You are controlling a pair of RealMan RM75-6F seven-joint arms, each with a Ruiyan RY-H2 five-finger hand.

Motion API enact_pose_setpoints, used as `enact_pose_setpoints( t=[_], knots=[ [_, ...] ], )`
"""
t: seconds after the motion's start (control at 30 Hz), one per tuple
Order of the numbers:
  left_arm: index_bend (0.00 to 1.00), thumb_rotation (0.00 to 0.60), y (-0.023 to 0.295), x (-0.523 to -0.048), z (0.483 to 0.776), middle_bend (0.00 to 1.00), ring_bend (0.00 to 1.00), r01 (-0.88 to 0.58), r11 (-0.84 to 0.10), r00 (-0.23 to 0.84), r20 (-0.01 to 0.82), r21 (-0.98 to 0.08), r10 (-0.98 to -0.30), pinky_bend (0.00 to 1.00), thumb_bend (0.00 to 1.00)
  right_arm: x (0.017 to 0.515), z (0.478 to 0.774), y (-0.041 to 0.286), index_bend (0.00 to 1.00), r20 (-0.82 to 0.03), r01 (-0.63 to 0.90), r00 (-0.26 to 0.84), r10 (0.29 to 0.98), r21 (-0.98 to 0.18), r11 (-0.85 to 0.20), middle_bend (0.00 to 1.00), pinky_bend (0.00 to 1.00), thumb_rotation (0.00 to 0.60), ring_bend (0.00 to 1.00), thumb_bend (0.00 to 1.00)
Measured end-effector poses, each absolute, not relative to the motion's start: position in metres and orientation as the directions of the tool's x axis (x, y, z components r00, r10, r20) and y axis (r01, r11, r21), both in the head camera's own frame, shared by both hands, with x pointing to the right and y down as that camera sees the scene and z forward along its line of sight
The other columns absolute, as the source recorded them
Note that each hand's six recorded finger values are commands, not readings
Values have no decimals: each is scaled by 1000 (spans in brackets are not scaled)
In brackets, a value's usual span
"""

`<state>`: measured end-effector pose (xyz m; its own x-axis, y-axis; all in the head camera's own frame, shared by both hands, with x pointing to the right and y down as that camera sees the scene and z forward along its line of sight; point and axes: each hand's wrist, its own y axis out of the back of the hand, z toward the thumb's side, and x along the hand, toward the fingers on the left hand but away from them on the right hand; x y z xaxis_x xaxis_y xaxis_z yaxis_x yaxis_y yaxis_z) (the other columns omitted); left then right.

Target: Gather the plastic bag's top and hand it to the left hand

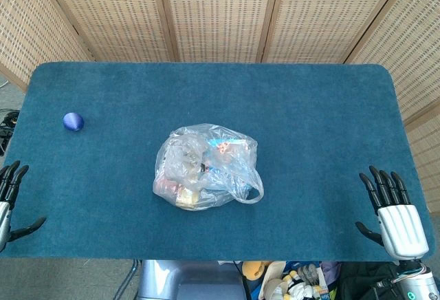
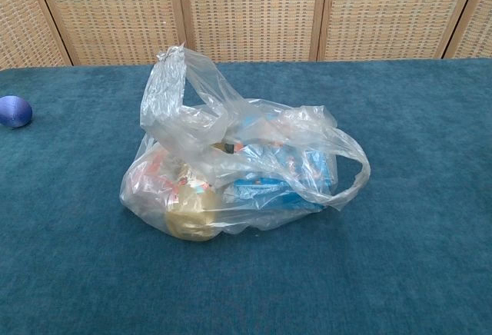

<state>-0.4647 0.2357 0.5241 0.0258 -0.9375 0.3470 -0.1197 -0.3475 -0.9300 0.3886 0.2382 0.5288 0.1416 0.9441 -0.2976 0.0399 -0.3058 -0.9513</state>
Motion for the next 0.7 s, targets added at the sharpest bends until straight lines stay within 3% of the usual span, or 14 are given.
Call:
enact_pose_setpoints(
  t=[0.2,0.33,0.7],
  knots=[
    [0,600,233,-464,525,0,0,-125,-347,15,348,-929,-937,0,130,377,536,230,0,-294,33,196,935,-951,-306,0,0,600,0,0],
    [0,600,231,-464,525,0,0,-126,-342,10,343,-931,-939,0,130,362,543,221,0,-272,23,298,915,-956,-292,0,0,600,0,0],
    [0,600,227,-465,533,0,0,-118,-364,0,367,-924,-930,0,130,303,594,187,0,-269,-11,597,756,-945,-327,0,0,600,0,0]
  ],
)
